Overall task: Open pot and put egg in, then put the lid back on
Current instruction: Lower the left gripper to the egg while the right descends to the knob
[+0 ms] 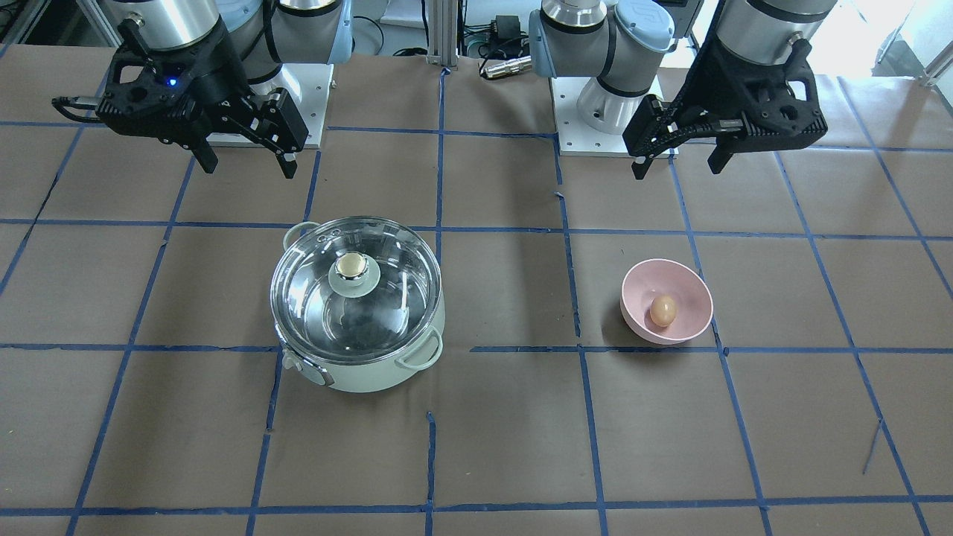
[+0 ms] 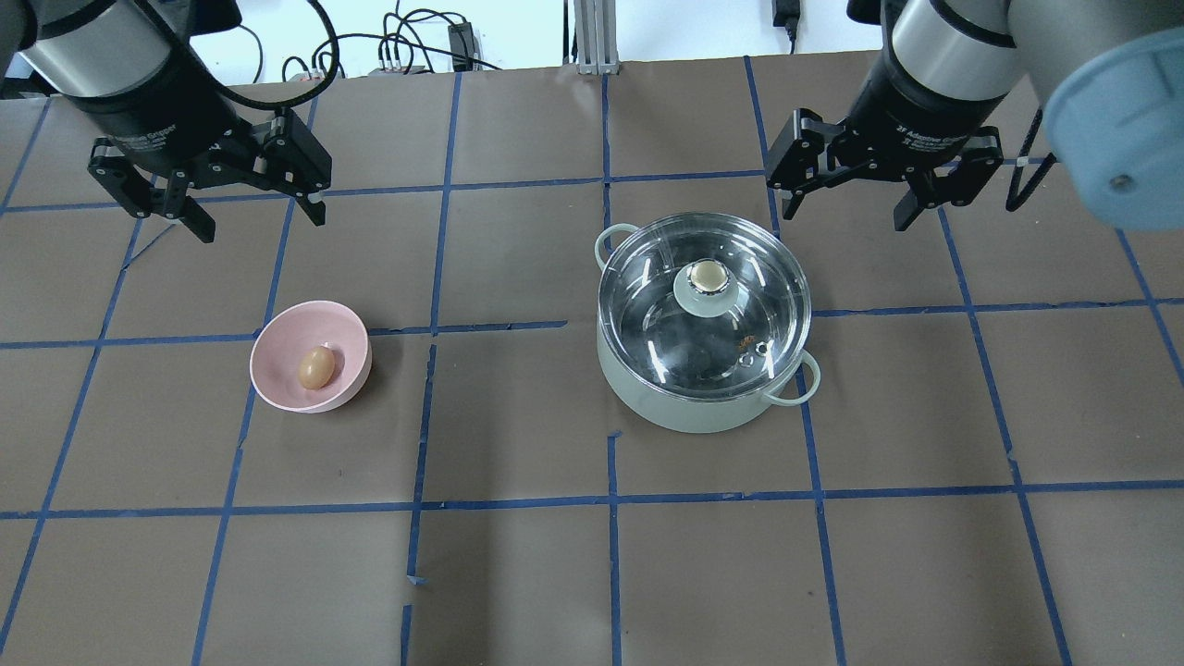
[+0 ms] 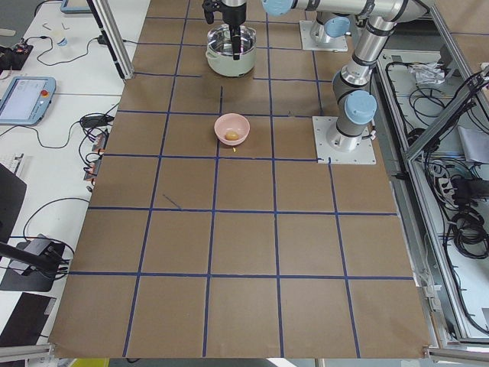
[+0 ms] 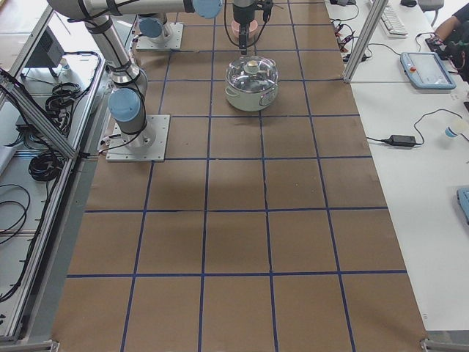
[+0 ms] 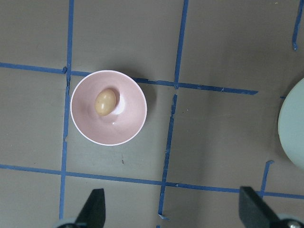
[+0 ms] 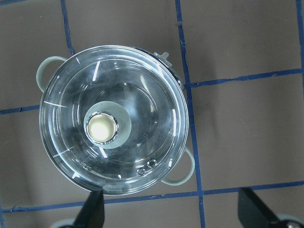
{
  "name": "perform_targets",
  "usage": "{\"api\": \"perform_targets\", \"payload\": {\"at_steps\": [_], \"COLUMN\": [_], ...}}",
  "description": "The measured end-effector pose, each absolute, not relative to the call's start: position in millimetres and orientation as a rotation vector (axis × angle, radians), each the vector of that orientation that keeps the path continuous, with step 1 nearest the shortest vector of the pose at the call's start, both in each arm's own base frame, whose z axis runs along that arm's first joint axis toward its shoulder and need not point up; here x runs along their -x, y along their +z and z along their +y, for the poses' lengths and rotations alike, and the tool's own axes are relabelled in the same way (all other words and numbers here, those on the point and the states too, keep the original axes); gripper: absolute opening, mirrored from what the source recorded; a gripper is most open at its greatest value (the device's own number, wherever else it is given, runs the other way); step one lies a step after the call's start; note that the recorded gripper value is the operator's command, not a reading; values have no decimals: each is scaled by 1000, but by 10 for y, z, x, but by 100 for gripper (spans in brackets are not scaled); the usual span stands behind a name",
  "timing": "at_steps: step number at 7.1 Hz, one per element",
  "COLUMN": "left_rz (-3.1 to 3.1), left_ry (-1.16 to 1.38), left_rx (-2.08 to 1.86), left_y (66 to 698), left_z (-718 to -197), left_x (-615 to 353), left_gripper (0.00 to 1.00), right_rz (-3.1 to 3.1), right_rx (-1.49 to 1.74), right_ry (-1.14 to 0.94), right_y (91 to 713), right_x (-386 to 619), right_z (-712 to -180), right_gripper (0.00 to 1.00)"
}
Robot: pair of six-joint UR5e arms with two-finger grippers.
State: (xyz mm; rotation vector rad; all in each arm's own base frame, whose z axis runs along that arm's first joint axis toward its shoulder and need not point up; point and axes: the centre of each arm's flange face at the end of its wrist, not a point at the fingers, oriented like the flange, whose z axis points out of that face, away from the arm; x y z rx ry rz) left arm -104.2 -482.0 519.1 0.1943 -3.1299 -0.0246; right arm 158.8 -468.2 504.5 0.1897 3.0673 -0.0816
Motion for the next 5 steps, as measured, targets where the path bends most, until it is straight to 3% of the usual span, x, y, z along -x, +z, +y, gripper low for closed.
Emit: {"api": "perform_targets", "payload": {"at_steps": [5], "left_rz": [-3139], "left_ry": [-97], "left_rx": [59], "left_y": [4924], "left_z": [-4647], "left_x": [1103], "left_gripper": [98], "right_rz": [3116], "right_rx": [-185], "right_ry": [-95], "right_y": [4977], "right_x": [-1555], "right_z": [-4884], "right_gripper": [100]}}
